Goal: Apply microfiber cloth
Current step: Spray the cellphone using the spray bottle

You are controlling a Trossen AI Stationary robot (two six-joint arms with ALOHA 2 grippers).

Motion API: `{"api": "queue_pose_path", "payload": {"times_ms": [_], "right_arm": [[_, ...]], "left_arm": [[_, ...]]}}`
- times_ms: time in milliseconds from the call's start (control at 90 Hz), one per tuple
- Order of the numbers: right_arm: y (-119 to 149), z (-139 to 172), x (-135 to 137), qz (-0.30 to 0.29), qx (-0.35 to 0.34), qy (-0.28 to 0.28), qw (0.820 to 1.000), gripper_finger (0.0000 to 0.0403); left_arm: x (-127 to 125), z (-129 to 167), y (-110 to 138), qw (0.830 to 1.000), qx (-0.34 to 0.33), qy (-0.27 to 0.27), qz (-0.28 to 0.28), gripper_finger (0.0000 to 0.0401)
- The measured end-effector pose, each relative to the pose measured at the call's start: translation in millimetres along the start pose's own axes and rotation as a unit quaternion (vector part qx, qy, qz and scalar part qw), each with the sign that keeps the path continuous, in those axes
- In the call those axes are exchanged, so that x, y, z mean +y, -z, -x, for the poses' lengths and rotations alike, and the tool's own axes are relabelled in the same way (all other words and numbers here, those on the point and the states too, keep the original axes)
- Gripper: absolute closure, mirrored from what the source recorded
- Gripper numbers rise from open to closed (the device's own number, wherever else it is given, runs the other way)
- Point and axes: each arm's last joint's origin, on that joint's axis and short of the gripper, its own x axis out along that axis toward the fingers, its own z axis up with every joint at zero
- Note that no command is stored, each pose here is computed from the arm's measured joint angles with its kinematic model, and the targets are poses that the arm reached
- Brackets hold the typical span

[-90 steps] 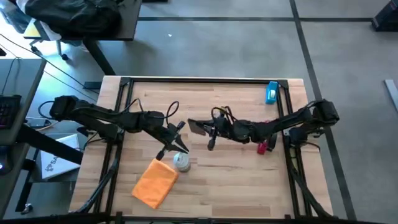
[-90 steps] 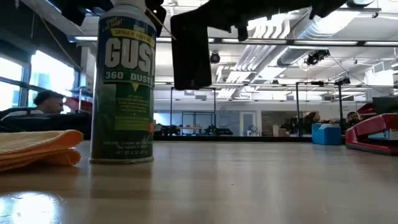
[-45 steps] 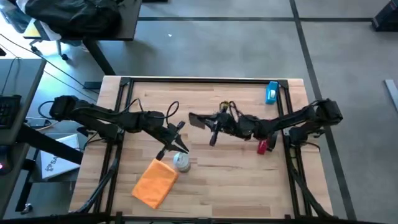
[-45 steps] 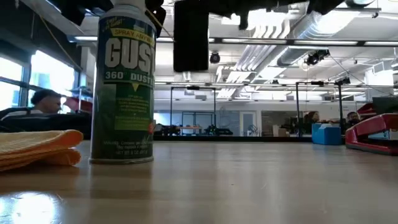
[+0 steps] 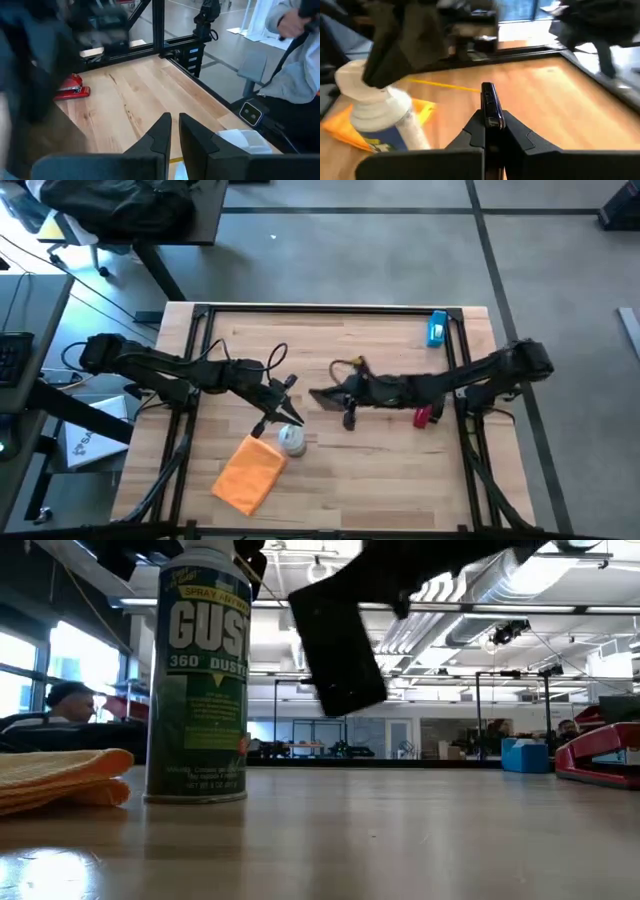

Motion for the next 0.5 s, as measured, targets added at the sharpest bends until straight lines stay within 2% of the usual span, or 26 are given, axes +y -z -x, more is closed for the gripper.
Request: {"api": "queue_pose_path", "payload": {"times_ms": [67,144,267,500], "right_arm": [[3,-8,-3,-0.002,-0.015,0.006,1.0,0.0402],[-4,-12,-12,-0.006,-0.038,0.039,0.999,0.0402],[-30,-8,-25,0.008,-0.078,0.079,0.994,0.0402],[-84,14,-27,0.067,-0.156,0.089,0.981,0.0402]], "left_arm": [[-1,0,0,1.0,0.0,0.002,0.001,0.0382],[-3,-1,0,1.0,0.0,0.003,0.0,0.0382],[-4,-2,0,1.0,0.003,0.005,-0.003,0.0382],[-4,-2,0,1.0,0.002,0.006,-0.014,0.0382]]}}
